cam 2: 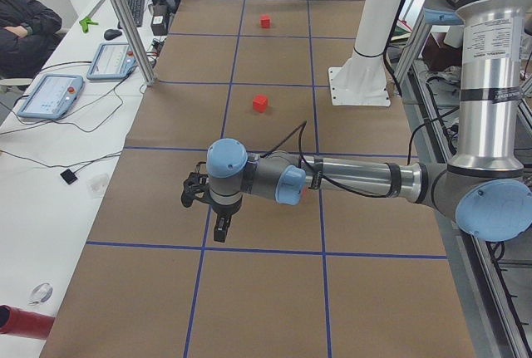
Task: Form red blocks into L shape at center
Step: 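Move the left gripper down onto the middle red cube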
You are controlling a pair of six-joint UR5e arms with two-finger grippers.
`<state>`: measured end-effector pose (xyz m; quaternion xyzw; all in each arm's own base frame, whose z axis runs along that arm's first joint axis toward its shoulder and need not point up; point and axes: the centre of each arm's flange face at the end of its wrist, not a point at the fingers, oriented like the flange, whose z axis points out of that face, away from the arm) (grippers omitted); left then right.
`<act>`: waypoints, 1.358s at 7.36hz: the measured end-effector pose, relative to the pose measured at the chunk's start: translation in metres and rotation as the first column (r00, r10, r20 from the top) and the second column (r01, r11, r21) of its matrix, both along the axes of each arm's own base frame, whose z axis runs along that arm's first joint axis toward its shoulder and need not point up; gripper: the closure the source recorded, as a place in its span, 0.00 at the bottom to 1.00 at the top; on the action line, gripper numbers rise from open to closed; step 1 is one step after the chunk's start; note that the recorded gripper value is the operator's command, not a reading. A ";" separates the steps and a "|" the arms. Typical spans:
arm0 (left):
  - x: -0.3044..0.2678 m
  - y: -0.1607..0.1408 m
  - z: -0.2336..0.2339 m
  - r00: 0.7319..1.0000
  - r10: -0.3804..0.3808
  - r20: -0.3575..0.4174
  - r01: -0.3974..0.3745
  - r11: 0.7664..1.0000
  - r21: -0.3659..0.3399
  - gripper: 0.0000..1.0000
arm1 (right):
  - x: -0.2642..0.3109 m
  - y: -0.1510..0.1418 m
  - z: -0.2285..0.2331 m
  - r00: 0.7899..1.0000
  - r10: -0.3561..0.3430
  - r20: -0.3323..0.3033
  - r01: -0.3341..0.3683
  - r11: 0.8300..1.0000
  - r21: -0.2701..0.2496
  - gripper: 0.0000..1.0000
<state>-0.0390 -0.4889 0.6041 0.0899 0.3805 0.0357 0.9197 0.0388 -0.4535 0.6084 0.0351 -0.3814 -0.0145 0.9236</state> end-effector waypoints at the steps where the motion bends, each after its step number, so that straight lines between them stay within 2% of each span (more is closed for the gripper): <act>1: 0.010 -0.012 -0.014 1.000 0.010 -0.006 -0.010 1.000 0.030 0.00 | 0.000 -0.002 -0.003 1.000 0.000 0.000 0.000 1.000 0.007 0.01; 2: 0.026 -0.032 -0.041 1.000 0.019 -0.017 -0.018 0.997 0.078 0.00 | -0.001 -0.003 -0.006 1.000 0.000 0.001 0.000 1.000 0.015 0.01; 4: 0.087 -0.083 -0.124 0.996 0.081 -0.044 -0.071 0.978 0.196 0.00 | -0.001 -0.006 -0.008 1.000 -0.001 0.002 0.001 0.999 0.037 0.01; 5: 0.124 -0.097 -0.161 0.993 0.091 -0.072 -0.075 0.976 0.204 0.00 | -0.002 -0.006 -0.008 1.000 -0.001 0.002 0.001 0.999 0.044 0.01; 7: 0.208 -0.108 -0.230 0.987 0.031 -0.158 -0.015 0.995 0.099 0.00 | -0.002 -0.008 -0.009 1.000 -0.004 0.002 0.004 0.999 0.052 0.01; 8: 0.261 -0.102 -0.265 0.984 -0.032 -0.178 0.038 0.999 0.033 0.00 | -0.003 -0.008 -0.010 1.000 -0.004 0.002 0.004 0.999 0.053 0.01; 9: 0.316 -0.084 -0.292 0.981 -0.092 -0.173 0.094 0.996 0.002 0.00 | -0.003 -0.008 -0.010 1.000 -0.005 0.002 0.005 0.999 0.054 0.01; 10: 0.368 -0.055 -0.314 0.979 -0.122 -0.163 0.127 0.992 0.022 0.00 | -0.003 -0.009 -0.010 1.000 -0.005 0.002 0.005 0.999 0.054 0.01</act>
